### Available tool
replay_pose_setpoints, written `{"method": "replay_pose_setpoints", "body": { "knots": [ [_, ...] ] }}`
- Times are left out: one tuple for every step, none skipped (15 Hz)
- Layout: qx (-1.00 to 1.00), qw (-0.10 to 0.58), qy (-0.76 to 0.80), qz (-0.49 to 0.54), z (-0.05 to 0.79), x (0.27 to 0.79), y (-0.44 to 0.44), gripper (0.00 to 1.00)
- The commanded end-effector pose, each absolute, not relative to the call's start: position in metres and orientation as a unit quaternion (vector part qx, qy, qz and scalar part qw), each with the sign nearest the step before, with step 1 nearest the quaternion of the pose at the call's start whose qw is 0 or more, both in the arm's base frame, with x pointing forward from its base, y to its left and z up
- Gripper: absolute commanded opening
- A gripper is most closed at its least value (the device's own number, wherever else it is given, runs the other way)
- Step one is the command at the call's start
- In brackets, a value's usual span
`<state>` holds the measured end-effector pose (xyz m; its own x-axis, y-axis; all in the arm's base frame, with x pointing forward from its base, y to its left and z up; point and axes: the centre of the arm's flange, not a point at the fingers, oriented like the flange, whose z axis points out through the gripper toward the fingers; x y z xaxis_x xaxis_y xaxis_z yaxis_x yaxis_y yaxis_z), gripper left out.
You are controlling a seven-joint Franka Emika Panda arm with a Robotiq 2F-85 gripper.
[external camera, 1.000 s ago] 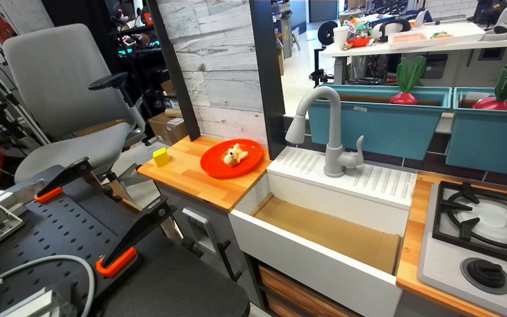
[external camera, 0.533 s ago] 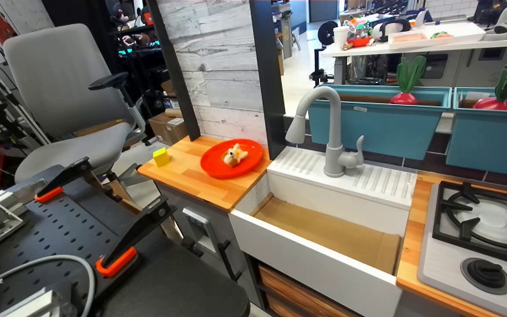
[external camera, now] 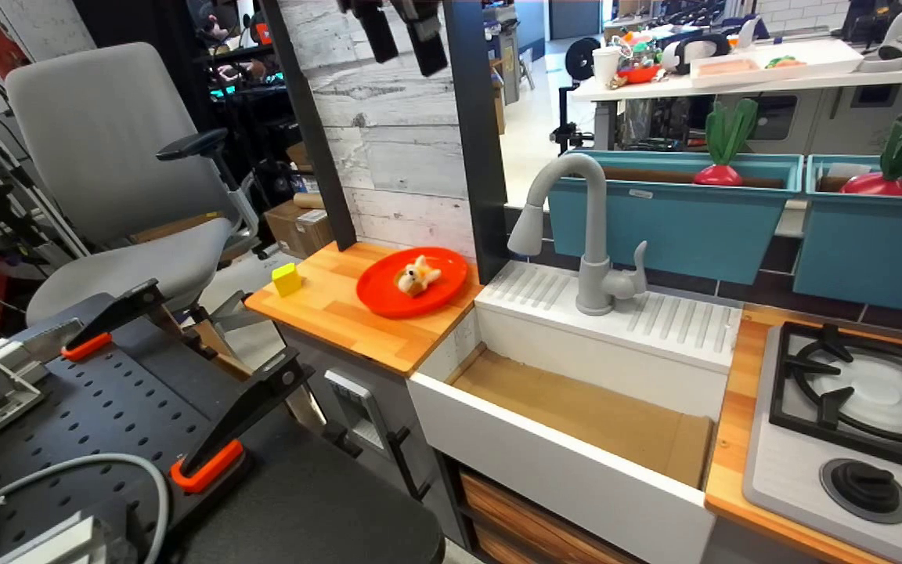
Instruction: Slide the spout to the left
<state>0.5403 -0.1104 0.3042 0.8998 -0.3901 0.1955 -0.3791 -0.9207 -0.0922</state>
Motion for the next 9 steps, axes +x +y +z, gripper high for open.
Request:
{"method": "replay_pose_setpoints", "body": {
  "knots": [
    [-0.974, 0.024, 0.202, -0.100, 0.293, 0.548, -0.116, 1.00],
    [-0.974, 0.023, 0.205, -0.096, 0.284, 0.555, -0.120, 1.00],
    [-0.974, 0.021, 0.207, -0.093, 0.278, 0.560, -0.122, 1.00],
    [-0.974, 0.021, 0.207, -0.093, 0.276, 0.563, -0.123, 1.00],
    [-0.974, 0.021, 0.207, -0.094, 0.276, 0.565, -0.123, 1.00],
    [-0.973, 0.021, 0.208, -0.095, 0.277, 0.566, -0.123, 1.00],
    [-0.973, 0.021, 0.208, -0.096, 0.278, 0.566, -0.124, 1.00],
    [-0.971, 0.021, 0.213, -0.105, 0.275, 0.569, -0.124, 1.00],
    [-0.970, 0.020, 0.219, -0.107, 0.271, 0.576, -0.126, 1.00]
  ]
}}
